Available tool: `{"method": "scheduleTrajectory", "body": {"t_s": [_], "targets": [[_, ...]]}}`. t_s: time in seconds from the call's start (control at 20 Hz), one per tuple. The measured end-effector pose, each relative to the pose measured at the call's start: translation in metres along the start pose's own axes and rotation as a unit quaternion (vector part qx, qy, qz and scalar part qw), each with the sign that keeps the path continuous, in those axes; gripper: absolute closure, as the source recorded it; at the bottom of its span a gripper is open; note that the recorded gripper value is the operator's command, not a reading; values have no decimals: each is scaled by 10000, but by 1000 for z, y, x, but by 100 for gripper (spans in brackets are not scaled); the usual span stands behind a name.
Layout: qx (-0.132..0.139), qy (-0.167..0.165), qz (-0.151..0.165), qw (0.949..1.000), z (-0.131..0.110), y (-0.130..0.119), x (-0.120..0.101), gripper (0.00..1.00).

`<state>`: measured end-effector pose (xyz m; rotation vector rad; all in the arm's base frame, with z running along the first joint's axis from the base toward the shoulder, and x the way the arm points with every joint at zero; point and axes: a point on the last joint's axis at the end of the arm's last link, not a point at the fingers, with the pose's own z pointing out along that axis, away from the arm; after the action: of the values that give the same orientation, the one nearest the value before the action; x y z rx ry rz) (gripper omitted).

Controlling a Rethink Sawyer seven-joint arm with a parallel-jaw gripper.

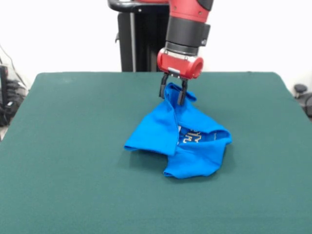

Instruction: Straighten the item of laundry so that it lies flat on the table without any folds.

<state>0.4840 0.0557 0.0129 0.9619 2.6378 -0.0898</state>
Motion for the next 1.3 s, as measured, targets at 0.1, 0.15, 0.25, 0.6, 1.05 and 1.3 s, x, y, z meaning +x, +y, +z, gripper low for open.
{"method": "scheduleTrajectory", "body": {"t_s": [0.1,0.15,0.25,0.6,1.05,1.3], "targets": [[-11,-14,3,10000,0,0,0,0],[-17,-23,7,10000,0,0,0,0],[-29,-46,15,10000,1,0,-2,0],[-75,-89,30,9999,-1,3,-5,0],[-103,63,155,9998,-34,16,-32,0],[-83,220,237,9994,-49,25,-40,0]]}}
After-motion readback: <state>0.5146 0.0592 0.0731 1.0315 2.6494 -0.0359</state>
